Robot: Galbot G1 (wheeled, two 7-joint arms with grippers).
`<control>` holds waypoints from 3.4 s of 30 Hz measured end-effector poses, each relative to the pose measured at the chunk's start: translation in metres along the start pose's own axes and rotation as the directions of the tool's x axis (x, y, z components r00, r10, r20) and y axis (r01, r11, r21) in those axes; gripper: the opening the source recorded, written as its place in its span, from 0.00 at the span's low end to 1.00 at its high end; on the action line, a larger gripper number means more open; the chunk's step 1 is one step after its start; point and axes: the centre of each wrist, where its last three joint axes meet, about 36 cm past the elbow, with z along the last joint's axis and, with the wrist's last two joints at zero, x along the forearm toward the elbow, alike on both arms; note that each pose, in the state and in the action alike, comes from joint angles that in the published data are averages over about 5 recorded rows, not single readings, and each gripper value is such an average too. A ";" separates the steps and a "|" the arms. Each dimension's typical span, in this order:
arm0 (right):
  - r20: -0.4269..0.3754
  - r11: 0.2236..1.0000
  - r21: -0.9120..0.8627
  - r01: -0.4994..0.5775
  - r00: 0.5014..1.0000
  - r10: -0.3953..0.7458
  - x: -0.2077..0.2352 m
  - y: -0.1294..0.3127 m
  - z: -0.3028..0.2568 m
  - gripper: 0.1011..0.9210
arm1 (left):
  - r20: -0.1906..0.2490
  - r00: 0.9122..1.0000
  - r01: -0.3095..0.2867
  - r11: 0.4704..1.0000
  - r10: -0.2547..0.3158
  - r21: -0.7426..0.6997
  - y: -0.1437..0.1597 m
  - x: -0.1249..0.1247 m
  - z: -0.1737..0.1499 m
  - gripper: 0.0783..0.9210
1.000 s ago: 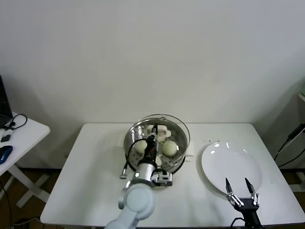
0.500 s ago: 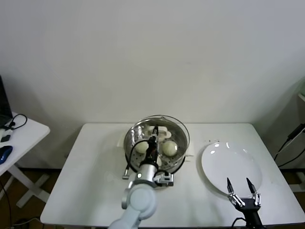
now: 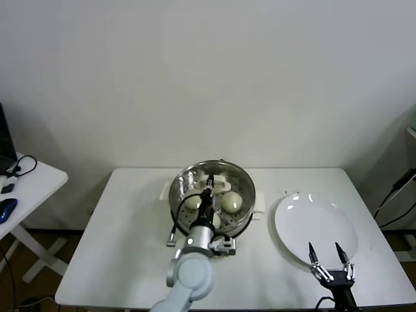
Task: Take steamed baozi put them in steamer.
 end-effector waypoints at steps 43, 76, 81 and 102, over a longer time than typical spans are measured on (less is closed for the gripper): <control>0.011 1.000 -0.006 -0.005 1.000 0.005 0.002 0.002 -0.001 0.88 | -0.007 1.000 0.002 1.000 -0.002 -0.017 -0.012 -0.003 0.003 0.07; 0.022 1.000 -0.009 -0.002 1.000 0.002 0.000 0.005 0.001 0.88 | 0.001 1.000 0.017 1.000 -0.017 -0.008 -0.005 0.005 0.009 0.62; 0.019 1.000 -0.010 0.000 1.000 0.000 0.000 0.007 0.003 0.88 | 0.001 1.000 0.024 1.000 -0.024 0.006 -0.001 0.009 0.012 0.79; -0.011 1.000 -0.015 0.004 1.000 -0.004 0.004 0.012 0.007 0.88 | 0.069 0.997 0.009 0.973 -0.026 0.231 0.044 0.058 0.056 0.88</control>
